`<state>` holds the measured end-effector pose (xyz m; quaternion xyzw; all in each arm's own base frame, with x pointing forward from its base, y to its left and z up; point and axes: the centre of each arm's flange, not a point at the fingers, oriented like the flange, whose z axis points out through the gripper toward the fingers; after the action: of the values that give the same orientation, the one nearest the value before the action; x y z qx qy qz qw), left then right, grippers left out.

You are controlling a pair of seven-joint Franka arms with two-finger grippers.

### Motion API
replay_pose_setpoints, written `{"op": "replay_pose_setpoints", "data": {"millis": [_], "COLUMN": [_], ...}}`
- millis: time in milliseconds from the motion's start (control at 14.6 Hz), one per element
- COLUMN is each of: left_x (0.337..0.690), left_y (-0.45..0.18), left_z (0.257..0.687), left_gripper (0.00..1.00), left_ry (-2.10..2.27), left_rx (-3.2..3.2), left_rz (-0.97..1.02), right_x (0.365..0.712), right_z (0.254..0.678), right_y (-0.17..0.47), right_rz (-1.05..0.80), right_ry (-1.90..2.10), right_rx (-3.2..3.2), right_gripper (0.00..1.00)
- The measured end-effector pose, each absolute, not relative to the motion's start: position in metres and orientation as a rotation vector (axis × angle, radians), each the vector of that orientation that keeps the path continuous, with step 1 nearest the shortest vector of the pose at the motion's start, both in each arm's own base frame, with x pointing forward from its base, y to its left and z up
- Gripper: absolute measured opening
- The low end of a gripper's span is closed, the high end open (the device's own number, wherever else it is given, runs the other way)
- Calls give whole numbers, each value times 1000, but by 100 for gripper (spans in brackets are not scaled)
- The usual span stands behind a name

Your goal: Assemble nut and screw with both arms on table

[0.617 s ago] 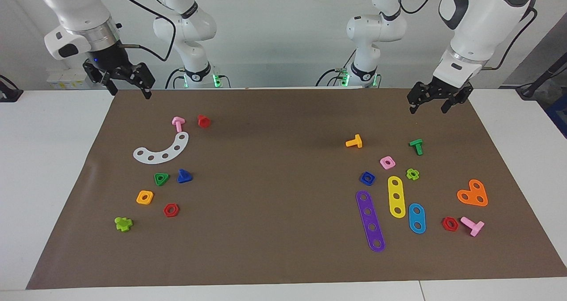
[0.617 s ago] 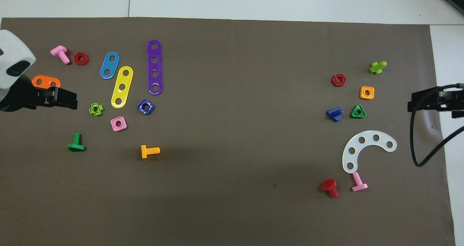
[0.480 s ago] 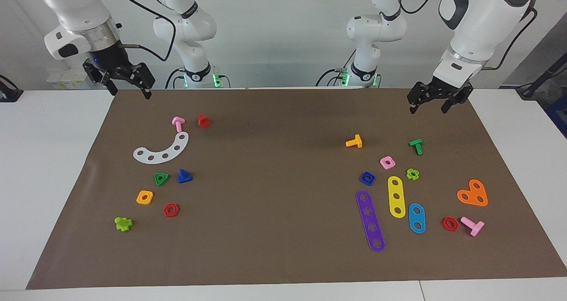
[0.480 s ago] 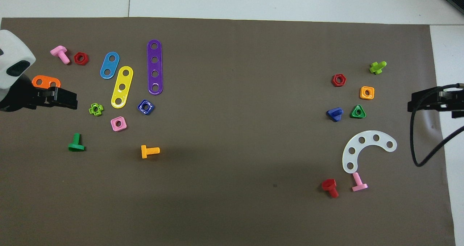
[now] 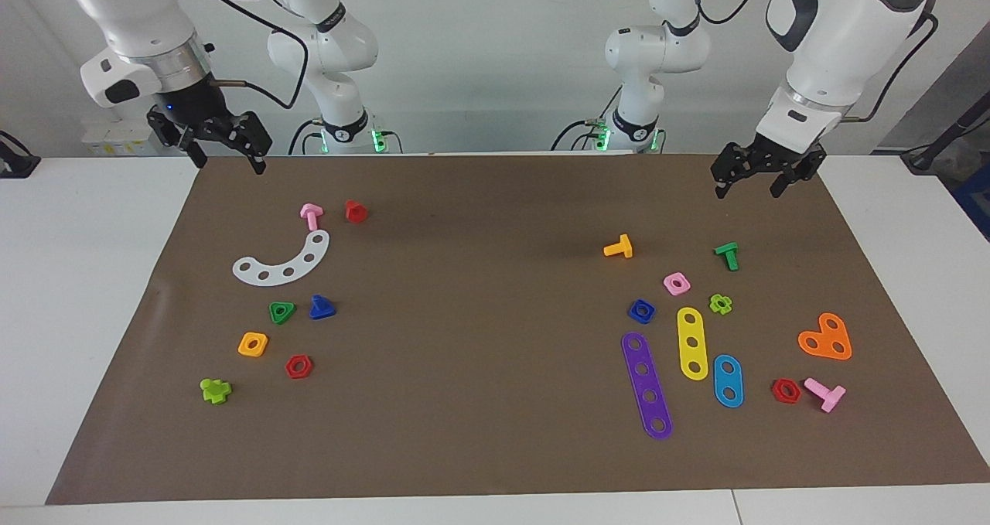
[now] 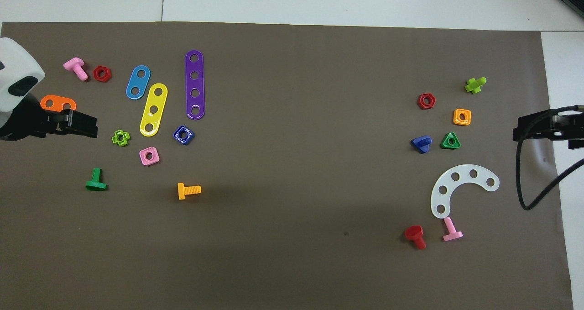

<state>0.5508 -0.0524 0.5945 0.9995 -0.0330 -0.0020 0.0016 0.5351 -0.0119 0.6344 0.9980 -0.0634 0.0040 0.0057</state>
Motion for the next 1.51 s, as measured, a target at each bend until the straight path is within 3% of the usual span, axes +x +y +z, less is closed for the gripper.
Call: {"op": "replay_pose_setpoints", "data": {"millis": [206, 960, 1302, 1440, 1508], "left_x": [551, 551, 551, 551, 551], "left_y": [-52, -52, -52, -52, -52], "left_z": [595, 595, 595, 595, 595], "left_gripper": [100, 100, 100, 100, 100], "left_ry": [-104, -103, -103, -103, -103], "left_rx": [3137, 3137, 3137, 3137, 3137], "left_rz": [-6, -6, -6, -6, -6], "right_x": [539, 594, 594, 588, 586], "right_z": [617, 386, 326, 316, 313], "right_y": [-17, 27, 28, 28, 27], "right_rz": [42, 163, 156, 135, 125], "right_ry": [-59, 163, 171, 199, 203], "right_rx": [3129, 3133, 3132, 3130, 3131], "right_gripper": [100, 100, 97, 75, 70]}}
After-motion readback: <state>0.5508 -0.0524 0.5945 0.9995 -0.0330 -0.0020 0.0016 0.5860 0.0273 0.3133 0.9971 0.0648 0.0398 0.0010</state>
